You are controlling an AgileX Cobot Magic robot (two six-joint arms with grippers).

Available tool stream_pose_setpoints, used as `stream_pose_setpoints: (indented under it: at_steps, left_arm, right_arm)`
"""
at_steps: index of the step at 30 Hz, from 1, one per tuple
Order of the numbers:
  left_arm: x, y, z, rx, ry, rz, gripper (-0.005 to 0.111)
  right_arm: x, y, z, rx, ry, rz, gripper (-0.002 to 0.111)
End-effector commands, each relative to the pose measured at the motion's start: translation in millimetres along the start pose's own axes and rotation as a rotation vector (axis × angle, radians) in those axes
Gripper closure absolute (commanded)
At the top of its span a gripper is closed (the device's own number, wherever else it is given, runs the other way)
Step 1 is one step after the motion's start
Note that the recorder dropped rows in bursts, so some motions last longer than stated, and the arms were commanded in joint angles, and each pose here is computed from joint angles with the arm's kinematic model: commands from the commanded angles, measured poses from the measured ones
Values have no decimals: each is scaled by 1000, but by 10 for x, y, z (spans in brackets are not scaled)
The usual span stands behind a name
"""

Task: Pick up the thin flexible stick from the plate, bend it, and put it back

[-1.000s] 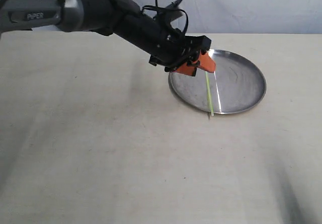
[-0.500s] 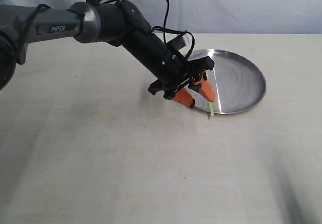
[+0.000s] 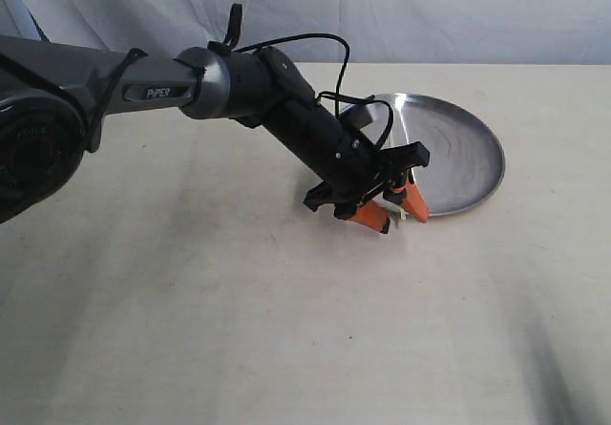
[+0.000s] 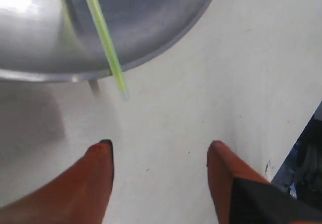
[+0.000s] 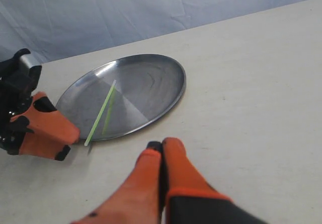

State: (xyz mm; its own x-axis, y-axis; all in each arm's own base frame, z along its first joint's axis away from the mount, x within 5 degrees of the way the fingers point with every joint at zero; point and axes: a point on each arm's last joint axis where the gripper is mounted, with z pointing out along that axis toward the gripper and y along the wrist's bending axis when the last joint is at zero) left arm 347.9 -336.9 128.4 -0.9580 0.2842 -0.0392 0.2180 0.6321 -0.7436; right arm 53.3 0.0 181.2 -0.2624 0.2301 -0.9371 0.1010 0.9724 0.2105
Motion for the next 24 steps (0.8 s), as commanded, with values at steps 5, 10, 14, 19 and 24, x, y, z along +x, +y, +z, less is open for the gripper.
stream_pose_setpoints:
  at_steps: [5, 10, 14, 19, 24]
  left_arm:
    - [-86, -57, 25, 3, -113, -35, 53]
    - [-66, -50, 71, -55, -120, -8, 53]
    - [-70, -11, 114, -73, -128, -41, 53]
    - [-93, 7, 137, -62, -151, -77, 53]
    - [-106, -2, 143, -42, -165, -99, 53]
  right_arm:
    - [-2, -4, 0, 3, -16, -4, 108]
    - [1, -4, 0, 3, -13, -2, 108]
    - [2, 1, 0, -6, -11, -4, 108]
    - [6, 18, -1, -36, -5, -11, 108]
    - [6, 18, -1, -36, -5, -11, 108]
